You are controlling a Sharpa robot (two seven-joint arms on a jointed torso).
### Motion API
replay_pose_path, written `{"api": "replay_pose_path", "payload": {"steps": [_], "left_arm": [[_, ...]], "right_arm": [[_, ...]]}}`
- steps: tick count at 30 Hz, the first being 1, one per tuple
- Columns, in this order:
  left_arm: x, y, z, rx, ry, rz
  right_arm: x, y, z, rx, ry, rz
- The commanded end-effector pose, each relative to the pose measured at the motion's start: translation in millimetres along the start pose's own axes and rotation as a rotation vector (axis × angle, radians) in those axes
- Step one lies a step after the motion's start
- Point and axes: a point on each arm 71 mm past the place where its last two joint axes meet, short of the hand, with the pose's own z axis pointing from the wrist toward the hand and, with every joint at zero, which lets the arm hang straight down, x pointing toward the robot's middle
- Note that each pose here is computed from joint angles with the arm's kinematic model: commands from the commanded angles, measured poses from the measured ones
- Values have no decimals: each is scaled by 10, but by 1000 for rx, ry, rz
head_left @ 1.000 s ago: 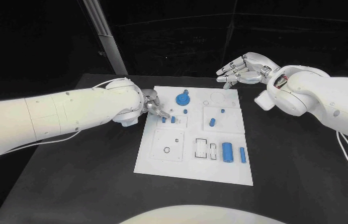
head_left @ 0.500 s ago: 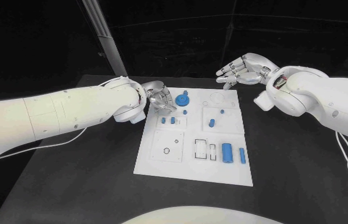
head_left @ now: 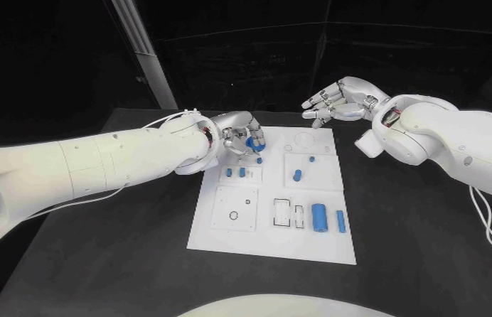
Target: Assemble the parts on the task board
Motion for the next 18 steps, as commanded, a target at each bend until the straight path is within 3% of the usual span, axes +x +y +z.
{"api": "replay_pose_path", "payload": {"steps": [1,18], "left_arm": [[22,-55,32,82,0,151],[156,-43,182,48,84,256]], "right_arm": [[2,22,6,-14,4,0],[19,34,20,-17,9,1]]}}
